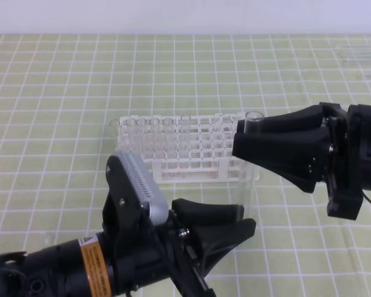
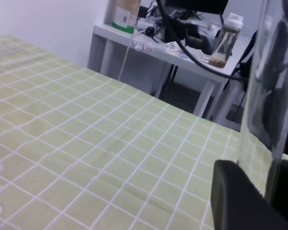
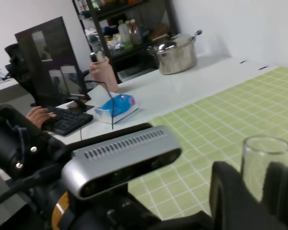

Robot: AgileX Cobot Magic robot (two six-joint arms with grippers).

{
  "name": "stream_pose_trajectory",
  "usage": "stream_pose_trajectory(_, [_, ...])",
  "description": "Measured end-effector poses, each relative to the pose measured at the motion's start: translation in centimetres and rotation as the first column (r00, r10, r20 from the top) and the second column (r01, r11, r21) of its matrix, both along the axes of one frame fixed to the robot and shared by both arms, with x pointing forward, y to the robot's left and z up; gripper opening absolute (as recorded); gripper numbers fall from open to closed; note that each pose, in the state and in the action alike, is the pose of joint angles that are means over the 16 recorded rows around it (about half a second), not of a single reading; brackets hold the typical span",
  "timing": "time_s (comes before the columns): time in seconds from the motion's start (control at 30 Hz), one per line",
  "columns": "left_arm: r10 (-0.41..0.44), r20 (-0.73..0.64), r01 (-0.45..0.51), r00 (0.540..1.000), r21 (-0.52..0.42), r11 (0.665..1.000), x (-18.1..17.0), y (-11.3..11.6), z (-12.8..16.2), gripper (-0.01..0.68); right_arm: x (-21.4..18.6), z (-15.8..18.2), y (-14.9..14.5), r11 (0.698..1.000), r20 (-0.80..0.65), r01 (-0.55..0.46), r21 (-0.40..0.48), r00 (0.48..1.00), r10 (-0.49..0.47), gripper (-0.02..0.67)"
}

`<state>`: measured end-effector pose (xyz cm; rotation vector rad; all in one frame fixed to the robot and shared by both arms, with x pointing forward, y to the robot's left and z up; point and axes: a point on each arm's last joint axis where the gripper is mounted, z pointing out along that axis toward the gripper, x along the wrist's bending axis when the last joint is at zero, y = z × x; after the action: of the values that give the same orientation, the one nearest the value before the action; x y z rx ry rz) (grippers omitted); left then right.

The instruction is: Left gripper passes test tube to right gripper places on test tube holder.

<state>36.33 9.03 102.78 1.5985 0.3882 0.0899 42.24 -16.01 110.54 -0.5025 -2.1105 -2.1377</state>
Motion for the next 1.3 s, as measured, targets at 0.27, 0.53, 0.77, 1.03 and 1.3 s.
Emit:
stream_pose_trajectory(0.27, [-0.005, 0.001, 0.005, 1.000, -0.007, 1.000, -0.03, -0.03, 0.06, 0.011, 0.07, 0.00, -0.02, 1.000, 0.007, 0.007, -0.002, 1.000, -0.007, 0.011])
stream_pose_trajectory(0.53, [-0.004, 0.000, 0.004, 1.000, -0.005, 1.000, -0.02, -0.04, 0.02, 0.011, 0.08, 0.00, -0.03, 1.000, 0.008, 0.008, -0.003, 1.000, -0.008, 0.011])
stream_pose_trajectory(0.77, [0.002, -0.007, -0.002, 1.000, -0.020, 1.000, 0.02, -0.04, 0.11, 0.014, 0.10, 0.02, -0.03, 1.000, 0.007, 0.010, 0.000, 1.000, -0.010, 0.011])
stream_pose_trajectory(1.03, [0.007, -0.012, -0.008, 1.000, -0.059, 0.998, 0.06, -0.03, 0.42, 0.027, -0.01, 0.05, 0.00, 1.000, 0.015, -0.001, 0.002, 1.000, 0.001, 0.011])
stream_pose_trajectory(1.3, [0.022, 0.020, -0.020, 1.000, -0.059, 0.998, 0.08, 0.25, 0.79, 0.041, -0.12, 0.07, 0.04, 1.000, 0.039, -0.014, -0.002, 0.999, 0.014, 0.010])
